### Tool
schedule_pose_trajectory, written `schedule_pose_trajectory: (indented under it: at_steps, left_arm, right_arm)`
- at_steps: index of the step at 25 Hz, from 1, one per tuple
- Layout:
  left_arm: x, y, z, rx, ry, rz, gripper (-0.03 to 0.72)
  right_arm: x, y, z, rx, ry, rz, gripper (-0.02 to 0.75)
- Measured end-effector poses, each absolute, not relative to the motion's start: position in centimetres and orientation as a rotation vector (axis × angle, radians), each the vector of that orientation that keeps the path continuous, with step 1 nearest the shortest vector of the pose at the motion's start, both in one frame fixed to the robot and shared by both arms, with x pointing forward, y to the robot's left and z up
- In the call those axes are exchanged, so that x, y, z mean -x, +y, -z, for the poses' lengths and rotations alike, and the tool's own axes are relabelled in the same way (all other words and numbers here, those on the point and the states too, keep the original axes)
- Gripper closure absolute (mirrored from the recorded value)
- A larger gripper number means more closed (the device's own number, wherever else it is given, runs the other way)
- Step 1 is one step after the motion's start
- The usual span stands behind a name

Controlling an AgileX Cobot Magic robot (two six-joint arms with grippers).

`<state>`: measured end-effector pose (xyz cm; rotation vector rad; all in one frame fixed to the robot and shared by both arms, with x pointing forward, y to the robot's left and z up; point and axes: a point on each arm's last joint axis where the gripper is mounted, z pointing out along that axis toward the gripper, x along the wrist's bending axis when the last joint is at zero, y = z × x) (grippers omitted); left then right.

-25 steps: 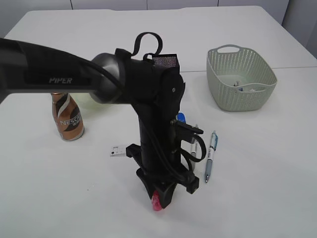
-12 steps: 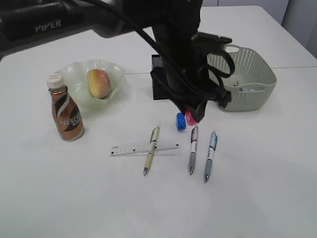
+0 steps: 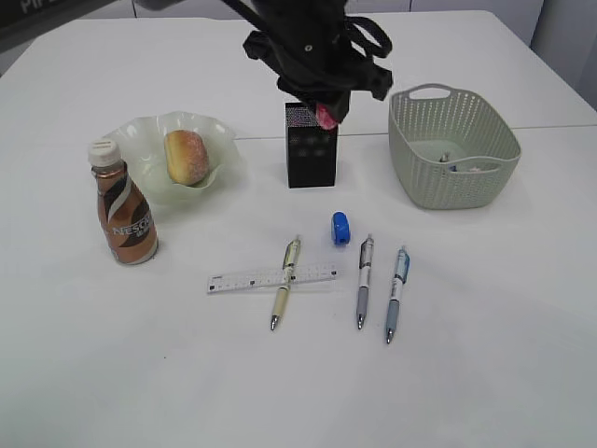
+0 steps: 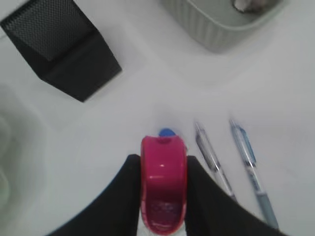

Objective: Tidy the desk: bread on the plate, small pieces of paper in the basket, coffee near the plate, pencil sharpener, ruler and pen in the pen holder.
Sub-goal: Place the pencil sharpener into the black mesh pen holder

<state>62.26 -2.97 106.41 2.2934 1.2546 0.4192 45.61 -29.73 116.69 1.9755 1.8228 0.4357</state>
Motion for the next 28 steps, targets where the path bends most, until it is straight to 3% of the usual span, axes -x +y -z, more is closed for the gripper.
schedule_pose_trajectory:
  at_steps: [9,17,28]
  left_arm:
    - [-67.6,-1.1,-107.1,-1.966,1.155,-0.583,0.524]
    - [-70.8,-1.4,-101.8,-1.902,1.124,-0.609,0.523]
    - [-72.2,-1.4,-99.6,-1.843,1.086,-0.633,0.522]
  right_arm:
    - [-45.6,-29.7,-116.7,-1.975,1.823,-0.436,0.164]
    - [-45.6,-29.7,-116.7,-1.975,1.823,-0.436,0.164]
    - [-45.6,-29.9,-116.7,-1.966,1.816,-0.417,0.164]
